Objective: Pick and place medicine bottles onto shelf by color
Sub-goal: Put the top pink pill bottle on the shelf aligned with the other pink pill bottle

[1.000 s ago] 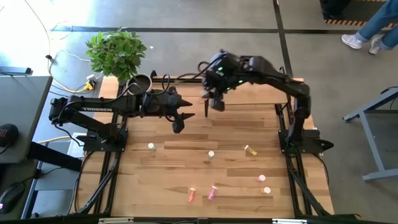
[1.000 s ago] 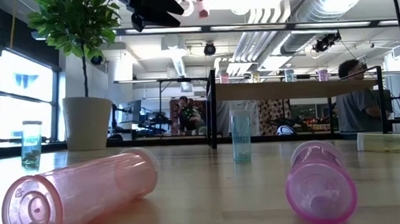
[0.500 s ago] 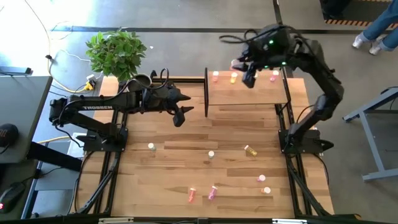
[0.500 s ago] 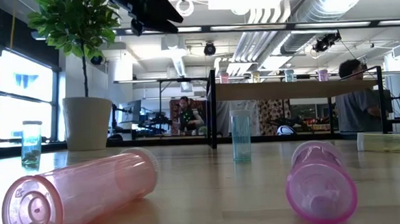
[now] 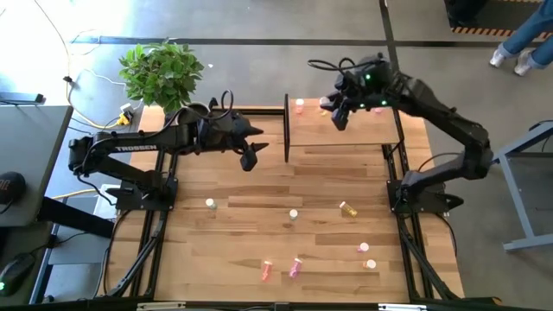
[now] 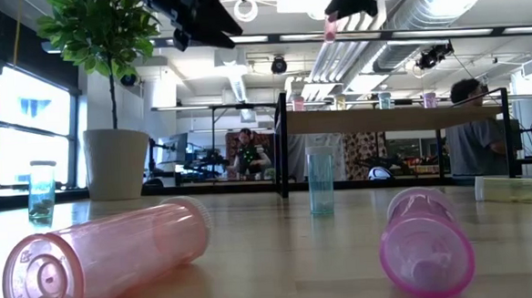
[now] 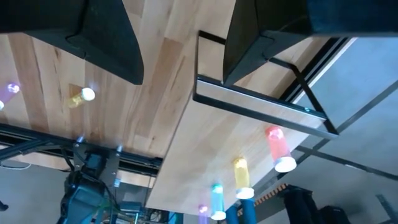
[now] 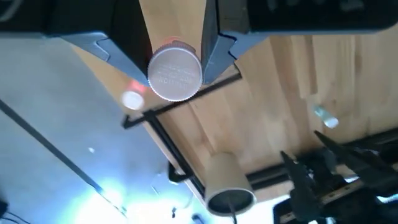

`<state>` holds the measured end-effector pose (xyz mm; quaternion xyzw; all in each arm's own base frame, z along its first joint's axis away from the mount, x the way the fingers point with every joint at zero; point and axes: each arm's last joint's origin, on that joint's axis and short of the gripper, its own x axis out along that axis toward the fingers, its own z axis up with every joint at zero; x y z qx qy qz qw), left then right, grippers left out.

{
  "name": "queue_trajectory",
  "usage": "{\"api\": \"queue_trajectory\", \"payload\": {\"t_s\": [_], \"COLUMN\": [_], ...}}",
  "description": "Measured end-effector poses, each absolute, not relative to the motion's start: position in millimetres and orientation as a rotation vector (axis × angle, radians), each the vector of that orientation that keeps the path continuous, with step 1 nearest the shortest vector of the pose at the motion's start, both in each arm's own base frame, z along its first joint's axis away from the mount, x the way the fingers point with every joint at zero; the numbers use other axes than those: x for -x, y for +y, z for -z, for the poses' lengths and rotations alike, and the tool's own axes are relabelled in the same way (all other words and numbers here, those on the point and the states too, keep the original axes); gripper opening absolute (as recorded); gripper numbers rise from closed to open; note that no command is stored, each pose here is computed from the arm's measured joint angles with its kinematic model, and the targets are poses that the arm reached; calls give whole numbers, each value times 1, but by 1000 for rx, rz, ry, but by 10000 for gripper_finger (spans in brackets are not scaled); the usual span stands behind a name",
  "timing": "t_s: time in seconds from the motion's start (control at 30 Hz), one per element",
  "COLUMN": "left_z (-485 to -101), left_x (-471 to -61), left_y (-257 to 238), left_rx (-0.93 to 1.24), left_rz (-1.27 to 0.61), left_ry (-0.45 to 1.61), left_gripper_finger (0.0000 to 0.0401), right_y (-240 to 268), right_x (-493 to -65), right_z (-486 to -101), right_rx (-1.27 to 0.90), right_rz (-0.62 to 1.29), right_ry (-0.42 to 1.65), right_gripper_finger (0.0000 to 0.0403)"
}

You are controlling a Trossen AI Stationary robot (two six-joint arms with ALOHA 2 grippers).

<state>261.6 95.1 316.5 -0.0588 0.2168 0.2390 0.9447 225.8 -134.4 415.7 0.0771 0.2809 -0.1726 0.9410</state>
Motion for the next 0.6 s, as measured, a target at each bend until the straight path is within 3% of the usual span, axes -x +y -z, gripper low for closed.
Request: {"api": "queue_trajectory", "payload": {"t_s": [0.27,0.6], "left_z": [-316,-317], "left_x": [-259,-255], "left_y": [103,112], "left_rx": [149,178], "left_rz": [-523,-576], "left_ry": [435,425], "left_gripper_finger": [211,211], "right_y": [-142,-153], "right_x": [-245,-265], "right_z": [-370,-339], "right_rx": [-146,-49], "right_rz": [267,229], "right_ry": [488,549], "right_gripper_finger": [105,105]}}
